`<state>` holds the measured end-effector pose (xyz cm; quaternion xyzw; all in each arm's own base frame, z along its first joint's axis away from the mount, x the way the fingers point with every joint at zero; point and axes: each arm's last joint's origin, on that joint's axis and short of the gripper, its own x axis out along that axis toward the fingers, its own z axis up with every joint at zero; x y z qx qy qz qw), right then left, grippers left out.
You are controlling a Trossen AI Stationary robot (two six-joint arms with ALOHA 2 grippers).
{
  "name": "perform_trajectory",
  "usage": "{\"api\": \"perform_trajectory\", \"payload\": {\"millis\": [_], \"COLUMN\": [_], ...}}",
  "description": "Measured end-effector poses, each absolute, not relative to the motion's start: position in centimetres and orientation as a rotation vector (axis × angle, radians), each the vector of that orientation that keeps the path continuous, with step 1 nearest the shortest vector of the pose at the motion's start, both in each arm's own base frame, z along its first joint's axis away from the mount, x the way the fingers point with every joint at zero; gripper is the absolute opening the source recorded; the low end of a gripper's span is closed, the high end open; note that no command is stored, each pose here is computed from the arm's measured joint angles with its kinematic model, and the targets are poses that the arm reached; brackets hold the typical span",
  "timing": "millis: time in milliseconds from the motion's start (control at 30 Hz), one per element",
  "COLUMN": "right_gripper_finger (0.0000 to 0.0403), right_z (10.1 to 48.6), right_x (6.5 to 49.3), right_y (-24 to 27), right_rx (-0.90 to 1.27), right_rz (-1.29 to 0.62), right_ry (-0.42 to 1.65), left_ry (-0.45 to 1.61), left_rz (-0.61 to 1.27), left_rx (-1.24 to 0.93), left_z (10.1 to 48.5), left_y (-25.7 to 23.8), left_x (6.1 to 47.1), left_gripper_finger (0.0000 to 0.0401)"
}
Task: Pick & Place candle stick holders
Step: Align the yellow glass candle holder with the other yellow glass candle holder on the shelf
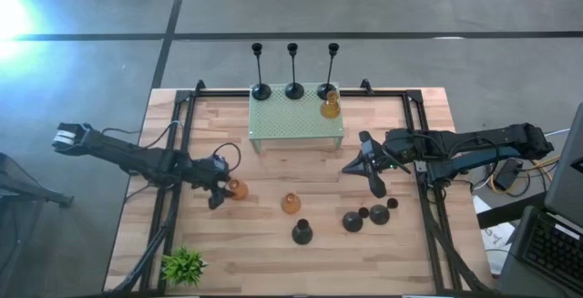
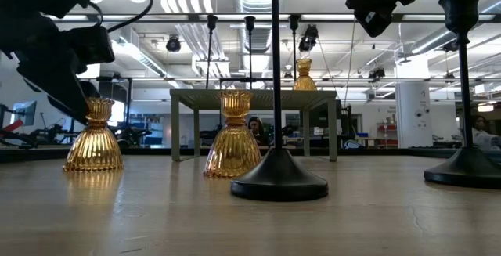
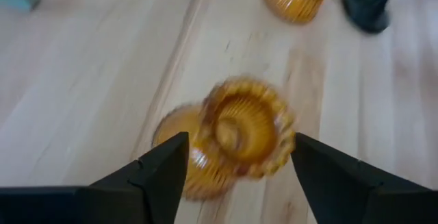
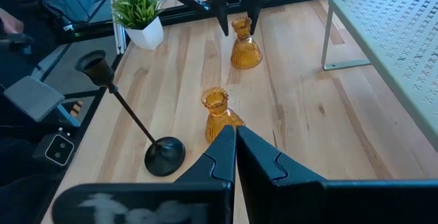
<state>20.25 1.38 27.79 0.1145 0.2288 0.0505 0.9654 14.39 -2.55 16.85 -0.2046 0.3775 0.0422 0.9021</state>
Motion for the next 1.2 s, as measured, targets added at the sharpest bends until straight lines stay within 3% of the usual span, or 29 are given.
{"api": "perform_trajectory", "payload": {"millis": [733, 933, 1200], "right_gripper_finger": [0.0008, 0.0008, 0.0008], "right_z": [27.9, 28.1, 28.1], "right_x": [20.3, 20.4, 20.4], "right_y": [1.4, 1.4, 1.2], "right_rx": [0.21, 0.188, 0.171], "right_rz": [0.107, 0.114, 0.076], "right_ry": [0.444, 0.422, 0.417], "left_ry": [0.646, 0.587, 0.482], "left_rz": [0.026, 0.002, -0.034], "left_rx": [-0.4, -0.382, -0.319], "left_z": [13.8, 13.1, 13.1], "left_y": [-2.5, -2.5, -2.5], "left_x": [14.1, 14.0, 14.1], "left_gripper_finger": [0.0262, 0.0236, 0.0172]}}
